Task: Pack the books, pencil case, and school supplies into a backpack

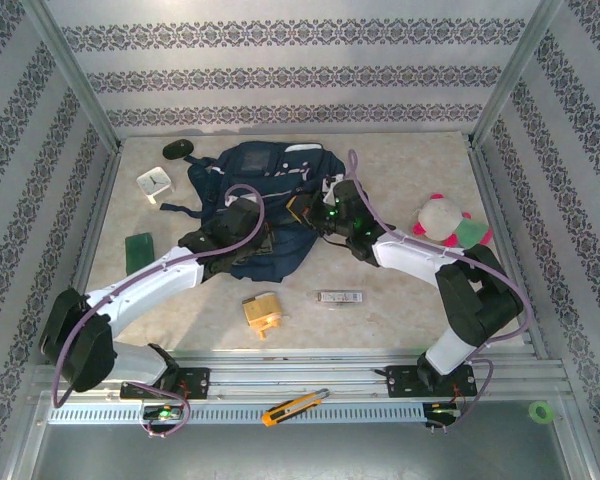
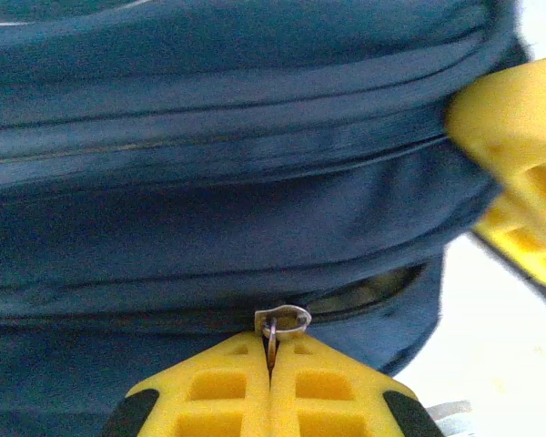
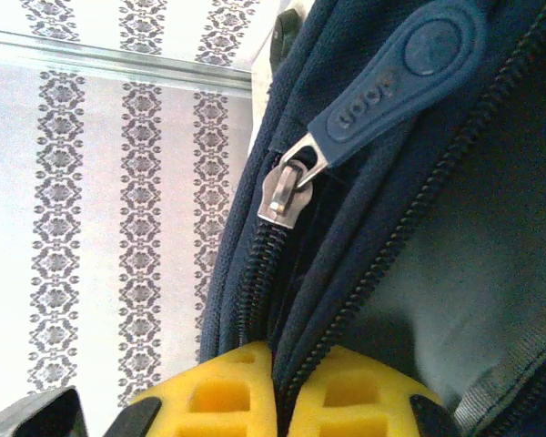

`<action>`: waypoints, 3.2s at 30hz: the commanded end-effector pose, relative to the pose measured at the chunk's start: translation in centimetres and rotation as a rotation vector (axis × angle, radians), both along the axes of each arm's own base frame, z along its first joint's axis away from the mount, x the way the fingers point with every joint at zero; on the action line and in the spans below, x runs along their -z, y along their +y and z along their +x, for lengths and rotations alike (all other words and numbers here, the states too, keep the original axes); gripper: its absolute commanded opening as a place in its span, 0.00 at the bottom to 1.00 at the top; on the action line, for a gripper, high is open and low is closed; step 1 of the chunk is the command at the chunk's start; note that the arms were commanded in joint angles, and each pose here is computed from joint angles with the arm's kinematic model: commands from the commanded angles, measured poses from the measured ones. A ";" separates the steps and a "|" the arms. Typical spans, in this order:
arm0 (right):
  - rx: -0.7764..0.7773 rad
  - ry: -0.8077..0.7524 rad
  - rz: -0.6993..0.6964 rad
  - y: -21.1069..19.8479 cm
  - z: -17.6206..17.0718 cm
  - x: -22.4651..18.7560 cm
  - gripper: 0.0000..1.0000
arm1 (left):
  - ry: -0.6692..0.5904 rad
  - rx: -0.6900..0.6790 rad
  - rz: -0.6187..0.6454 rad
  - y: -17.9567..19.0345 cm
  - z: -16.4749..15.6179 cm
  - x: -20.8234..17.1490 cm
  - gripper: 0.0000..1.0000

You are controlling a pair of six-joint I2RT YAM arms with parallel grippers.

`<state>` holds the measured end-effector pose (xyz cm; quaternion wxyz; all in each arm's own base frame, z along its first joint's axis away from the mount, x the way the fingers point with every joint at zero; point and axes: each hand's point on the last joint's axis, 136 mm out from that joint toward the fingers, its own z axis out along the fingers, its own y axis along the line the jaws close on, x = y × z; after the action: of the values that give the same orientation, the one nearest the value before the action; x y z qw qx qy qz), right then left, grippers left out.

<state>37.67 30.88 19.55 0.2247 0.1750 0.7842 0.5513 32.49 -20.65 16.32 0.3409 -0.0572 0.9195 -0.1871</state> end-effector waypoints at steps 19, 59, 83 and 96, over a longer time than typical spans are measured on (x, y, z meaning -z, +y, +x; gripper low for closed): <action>-0.136 -0.120 0.043 -8.0 1.7 -4.7 0.38 | -0.043 0.073 0.032 4.6 0.4 0.1 0.00; -0.927 -1.568 -0.642 1.7 -6.5 -3.5 0.00 | -0.046 0.099 0.058 8.0 1.0 0.5 0.00; -0.831 -1.749 -0.441 -3.6 -3.6 -12.6 0.00 | -0.085 -0.126 0.173 17.5 12.9 4.5 0.00; -0.746 -1.635 -0.726 -1.5 3.3 -10.0 0.00 | -0.176 -0.096 -0.016 15.2 11.7 -2.4 0.51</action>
<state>39.56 28.56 27.69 0.5207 -0.5996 0.5376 0.2834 45.96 -5.60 15.11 0.4058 -0.0642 0.8963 -0.1669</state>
